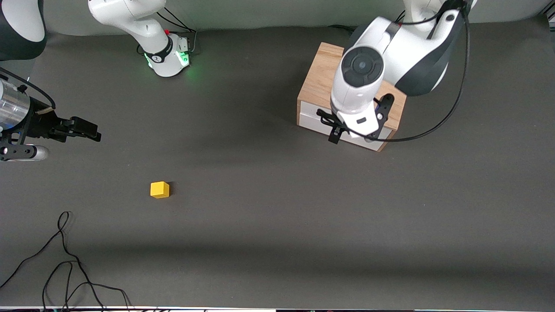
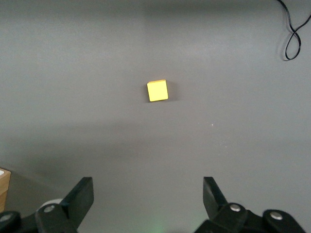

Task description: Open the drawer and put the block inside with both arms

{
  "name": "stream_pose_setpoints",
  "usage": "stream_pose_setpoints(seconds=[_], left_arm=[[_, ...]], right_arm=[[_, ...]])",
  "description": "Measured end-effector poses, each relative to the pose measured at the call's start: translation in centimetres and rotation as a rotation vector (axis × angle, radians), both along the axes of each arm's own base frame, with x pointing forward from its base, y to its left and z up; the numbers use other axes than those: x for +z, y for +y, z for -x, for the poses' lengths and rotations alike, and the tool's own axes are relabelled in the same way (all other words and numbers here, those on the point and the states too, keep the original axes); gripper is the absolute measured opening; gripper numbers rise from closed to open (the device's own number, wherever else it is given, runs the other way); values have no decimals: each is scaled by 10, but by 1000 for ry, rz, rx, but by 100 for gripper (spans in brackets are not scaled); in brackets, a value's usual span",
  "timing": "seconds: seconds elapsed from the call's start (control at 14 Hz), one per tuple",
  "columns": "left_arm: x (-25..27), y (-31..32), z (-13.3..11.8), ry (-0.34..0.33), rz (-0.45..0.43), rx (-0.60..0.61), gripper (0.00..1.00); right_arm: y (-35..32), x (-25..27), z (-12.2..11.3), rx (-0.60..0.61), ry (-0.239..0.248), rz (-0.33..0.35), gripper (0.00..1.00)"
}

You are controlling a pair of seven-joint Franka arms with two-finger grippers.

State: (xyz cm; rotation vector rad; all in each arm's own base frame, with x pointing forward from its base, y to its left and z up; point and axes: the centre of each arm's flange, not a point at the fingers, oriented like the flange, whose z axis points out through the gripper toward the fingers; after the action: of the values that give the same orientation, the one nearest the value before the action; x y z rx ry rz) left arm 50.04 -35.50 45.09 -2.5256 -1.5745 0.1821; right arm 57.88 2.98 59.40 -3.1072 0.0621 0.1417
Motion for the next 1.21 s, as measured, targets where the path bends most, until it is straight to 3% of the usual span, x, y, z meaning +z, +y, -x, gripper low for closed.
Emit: stream_pose_setpoints(seconds=[0.57,1.21], left_arm=[[-83,10,11,-9,-15,-9,100],[-124,10,11,35,-45,-13,100]], right_arm=[[1,-3,-1,1,1,0,100],[1,-2,-3,0,-13,1,100]])
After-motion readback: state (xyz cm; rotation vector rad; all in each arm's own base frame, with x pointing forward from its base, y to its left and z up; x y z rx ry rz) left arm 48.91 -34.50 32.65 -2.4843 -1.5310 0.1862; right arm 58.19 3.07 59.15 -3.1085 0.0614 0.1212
